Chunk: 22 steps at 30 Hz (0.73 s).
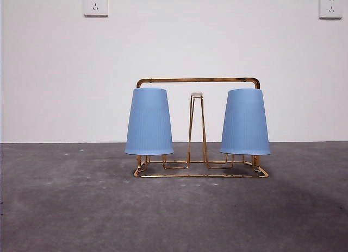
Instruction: Pick up cup 1,put cup 1 in the cup rack,pick up cup 2,put cup 2 in the cup rack
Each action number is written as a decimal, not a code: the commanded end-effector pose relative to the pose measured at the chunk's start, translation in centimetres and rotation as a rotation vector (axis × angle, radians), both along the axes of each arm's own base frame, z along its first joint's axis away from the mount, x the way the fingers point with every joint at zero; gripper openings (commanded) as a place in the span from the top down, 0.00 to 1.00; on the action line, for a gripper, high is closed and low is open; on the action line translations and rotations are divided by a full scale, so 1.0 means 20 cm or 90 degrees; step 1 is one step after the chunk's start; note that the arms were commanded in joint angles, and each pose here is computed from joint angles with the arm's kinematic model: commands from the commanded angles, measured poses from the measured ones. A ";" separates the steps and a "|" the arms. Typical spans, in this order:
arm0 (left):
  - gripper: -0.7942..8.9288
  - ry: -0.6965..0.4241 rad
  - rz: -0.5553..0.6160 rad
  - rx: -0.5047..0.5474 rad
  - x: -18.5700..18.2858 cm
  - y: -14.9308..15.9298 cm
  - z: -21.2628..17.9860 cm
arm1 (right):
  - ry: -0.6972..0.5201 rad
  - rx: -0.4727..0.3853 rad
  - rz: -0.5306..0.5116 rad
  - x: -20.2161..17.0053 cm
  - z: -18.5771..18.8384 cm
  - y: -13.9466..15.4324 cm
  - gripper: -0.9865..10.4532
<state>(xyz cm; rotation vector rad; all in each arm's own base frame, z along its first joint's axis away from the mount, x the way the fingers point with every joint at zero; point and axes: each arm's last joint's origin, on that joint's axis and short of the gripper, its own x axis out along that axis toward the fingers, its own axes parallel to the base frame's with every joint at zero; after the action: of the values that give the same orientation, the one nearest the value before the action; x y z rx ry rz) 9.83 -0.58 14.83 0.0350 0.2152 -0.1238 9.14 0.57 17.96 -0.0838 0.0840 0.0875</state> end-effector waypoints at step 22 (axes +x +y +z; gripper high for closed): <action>0.92 0.004 0.003 -0.002 0.00 0.00 -0.02 | 0.061 0.048 -0.020 0.02 -0.15 0.00 0.91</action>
<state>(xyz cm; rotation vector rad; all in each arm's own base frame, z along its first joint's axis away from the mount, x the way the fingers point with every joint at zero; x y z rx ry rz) 9.84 -0.58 14.80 0.0350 0.2179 -0.1238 9.53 0.54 15.30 -0.0140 0.1723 0.0679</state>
